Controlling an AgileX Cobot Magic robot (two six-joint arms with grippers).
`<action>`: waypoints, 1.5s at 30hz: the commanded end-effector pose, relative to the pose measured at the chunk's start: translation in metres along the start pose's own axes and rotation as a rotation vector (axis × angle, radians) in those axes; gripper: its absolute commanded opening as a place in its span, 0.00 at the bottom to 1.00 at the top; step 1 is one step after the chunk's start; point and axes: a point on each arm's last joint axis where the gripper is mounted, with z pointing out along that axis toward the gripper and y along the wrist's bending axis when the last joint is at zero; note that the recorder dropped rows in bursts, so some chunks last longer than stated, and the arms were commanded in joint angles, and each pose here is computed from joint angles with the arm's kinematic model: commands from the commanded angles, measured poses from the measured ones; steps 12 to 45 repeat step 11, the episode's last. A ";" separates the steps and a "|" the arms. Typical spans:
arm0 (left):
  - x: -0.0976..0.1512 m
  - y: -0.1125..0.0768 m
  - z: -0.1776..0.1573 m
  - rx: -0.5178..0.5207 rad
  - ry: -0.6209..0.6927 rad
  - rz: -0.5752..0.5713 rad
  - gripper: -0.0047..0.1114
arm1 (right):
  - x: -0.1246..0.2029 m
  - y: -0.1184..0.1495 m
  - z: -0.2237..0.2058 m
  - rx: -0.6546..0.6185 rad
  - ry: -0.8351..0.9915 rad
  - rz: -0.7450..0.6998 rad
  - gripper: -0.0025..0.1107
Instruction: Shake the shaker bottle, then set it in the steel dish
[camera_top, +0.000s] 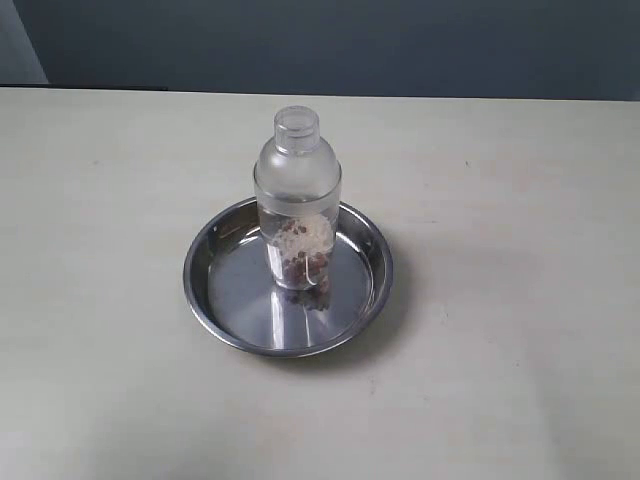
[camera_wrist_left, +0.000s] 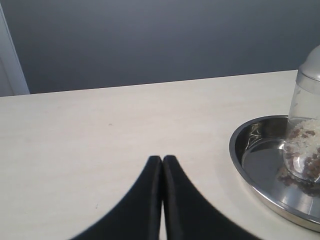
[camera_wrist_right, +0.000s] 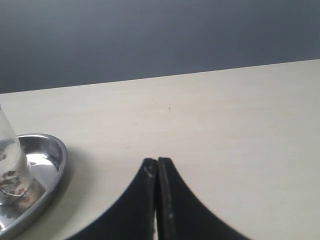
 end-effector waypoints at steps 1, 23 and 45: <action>0.001 0.000 0.000 -0.004 -0.005 0.006 0.04 | -0.001 0.000 0.000 0.003 -0.008 -0.002 0.01; 0.001 0.000 0.000 -0.005 -0.007 0.008 0.04 | -0.001 0.000 0.000 0.003 -0.008 -0.002 0.01; 0.001 0.000 0.000 -0.005 -0.007 0.008 0.04 | -0.001 0.000 0.000 0.003 -0.008 -0.002 0.01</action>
